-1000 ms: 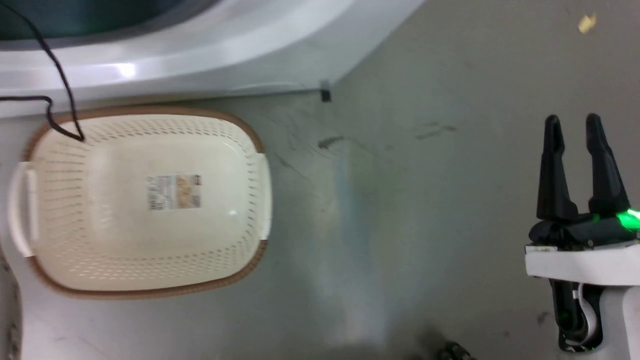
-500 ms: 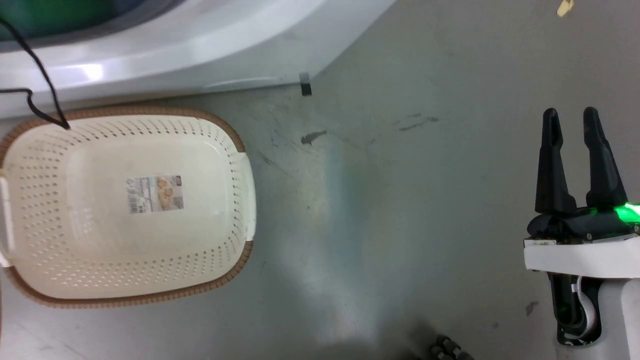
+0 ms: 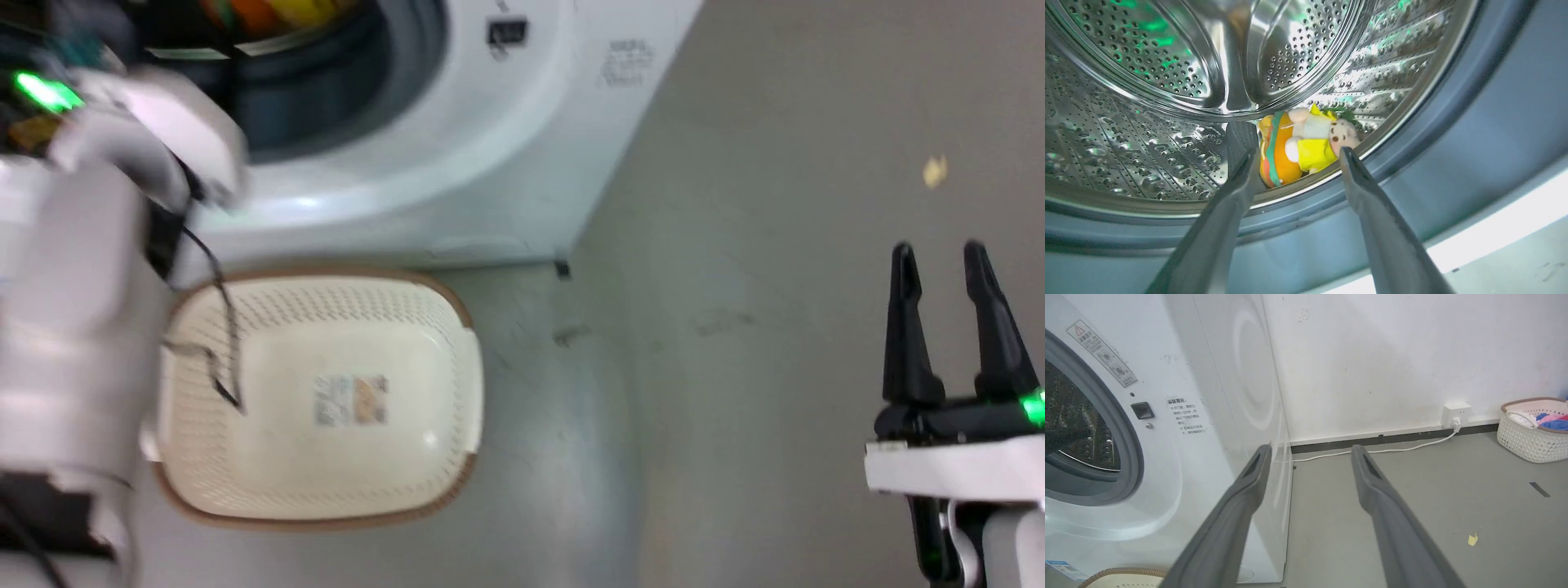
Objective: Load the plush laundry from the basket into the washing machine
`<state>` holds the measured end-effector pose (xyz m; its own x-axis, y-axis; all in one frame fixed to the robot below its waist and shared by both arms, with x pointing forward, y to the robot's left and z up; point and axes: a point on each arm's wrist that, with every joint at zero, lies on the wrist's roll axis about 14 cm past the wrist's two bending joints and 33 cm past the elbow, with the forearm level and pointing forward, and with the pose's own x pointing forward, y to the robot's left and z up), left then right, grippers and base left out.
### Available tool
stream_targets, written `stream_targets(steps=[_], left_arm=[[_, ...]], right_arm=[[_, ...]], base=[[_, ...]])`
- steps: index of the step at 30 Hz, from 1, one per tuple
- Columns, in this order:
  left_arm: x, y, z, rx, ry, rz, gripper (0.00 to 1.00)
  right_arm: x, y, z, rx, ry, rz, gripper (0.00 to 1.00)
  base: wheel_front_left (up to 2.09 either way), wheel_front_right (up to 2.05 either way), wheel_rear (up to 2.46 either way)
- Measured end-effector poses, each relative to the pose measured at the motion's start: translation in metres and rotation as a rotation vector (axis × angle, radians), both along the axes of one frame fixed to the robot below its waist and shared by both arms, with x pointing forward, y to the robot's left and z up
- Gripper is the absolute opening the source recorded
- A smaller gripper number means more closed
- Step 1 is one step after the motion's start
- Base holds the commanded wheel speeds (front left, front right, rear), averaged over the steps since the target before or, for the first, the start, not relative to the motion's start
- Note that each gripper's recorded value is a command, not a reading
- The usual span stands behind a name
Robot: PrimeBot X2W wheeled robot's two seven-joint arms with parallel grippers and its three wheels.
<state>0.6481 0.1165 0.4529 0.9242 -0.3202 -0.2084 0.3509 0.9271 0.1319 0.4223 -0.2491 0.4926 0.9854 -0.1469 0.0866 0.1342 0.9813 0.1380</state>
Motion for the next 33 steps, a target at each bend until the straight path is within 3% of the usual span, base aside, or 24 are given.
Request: stream_targets(steps=[6, 14, 21, 26, 33], left_arm=[[-0.060, 0.005, 0.044, -0.089, -0.127, 0.002, 1.00], [-0.154, 0.045, 0.079, -0.206, -0.259, 0.174, 1.00], [-0.232, 0.060, 0.096, -0.200, -0.359, 0.278, 1.00], [-0.268, 0.063, 0.100, -0.213, -0.385, 0.311, 1.00], [-0.290, 0.062, 0.103, -0.186, -0.412, 0.314, 1.00]], right_arm=[[-0.015, 0.016, 0.028, -0.010, -0.066, 0.043, 1.00], [-0.036, 0.044, 0.055, -0.007, -0.139, 0.125, 1.00], [-0.045, 0.068, 0.073, -0.007, -0.191, 0.197, 1.00], [-0.050, 0.080, 0.070, 0.001, -0.182, 0.233, 1.00], [-0.061, 0.085, 0.052, -0.017, -0.123, 0.249, 1.00]], base=[[0.00, 0.00, 0.00], [0.00, 0.00, 0.00], [0.00, 0.00, 0.00], [0.00, 0.00, 0.00], [0.00, 0.00, 0.00]])
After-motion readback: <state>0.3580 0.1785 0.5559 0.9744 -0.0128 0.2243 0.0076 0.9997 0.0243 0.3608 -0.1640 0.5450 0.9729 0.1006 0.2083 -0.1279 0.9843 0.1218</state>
